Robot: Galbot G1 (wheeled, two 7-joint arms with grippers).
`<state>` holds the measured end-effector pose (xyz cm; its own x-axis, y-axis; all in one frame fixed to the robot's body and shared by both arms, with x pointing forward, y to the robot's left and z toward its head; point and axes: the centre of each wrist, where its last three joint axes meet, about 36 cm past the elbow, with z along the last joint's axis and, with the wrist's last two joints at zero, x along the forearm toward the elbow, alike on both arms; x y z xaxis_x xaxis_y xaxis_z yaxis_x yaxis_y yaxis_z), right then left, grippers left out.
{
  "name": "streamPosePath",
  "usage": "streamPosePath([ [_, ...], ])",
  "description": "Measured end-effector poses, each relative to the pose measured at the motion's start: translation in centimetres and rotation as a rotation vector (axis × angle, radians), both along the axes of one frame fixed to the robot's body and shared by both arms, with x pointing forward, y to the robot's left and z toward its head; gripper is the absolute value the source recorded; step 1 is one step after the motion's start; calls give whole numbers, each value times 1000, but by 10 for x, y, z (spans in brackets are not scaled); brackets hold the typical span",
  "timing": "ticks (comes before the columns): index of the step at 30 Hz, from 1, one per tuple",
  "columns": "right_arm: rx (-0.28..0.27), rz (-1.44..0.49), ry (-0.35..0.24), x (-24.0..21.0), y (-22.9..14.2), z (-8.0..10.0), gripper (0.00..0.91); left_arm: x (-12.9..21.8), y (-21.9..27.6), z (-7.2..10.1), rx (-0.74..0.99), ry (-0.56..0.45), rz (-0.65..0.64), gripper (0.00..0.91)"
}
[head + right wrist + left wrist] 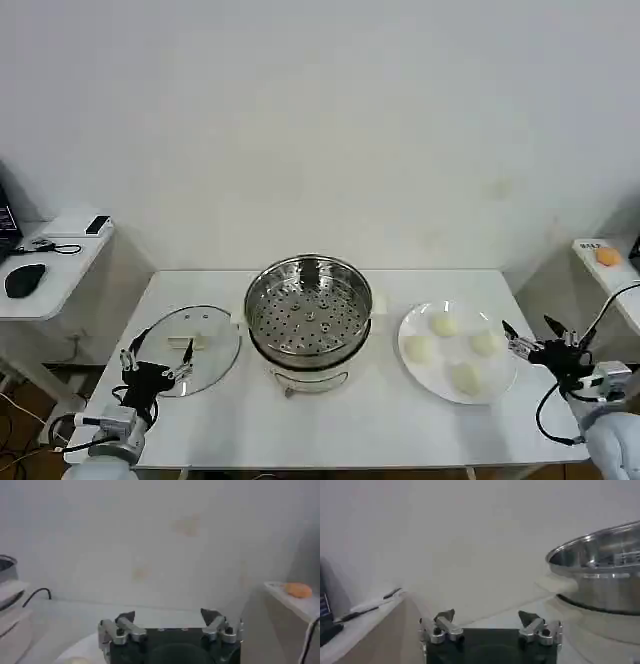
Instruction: Take steamed baozi put them in steamer then cover it.
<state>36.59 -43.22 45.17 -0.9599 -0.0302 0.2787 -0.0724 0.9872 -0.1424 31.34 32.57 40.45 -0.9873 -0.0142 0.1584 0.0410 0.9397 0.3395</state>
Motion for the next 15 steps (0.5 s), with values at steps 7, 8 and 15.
streamPosePath([
  [7,-138,131,46,45,-2,20,907,0,-6,8,-7,-27,-4,907],
  [8,-164,160,54,54,-3,23,907,-1,-6,8,-8,-27,-3,907],
  [15,-359,345,127,119,-12,50,907,-6,-7,14,-3,-33,-12,907],
])
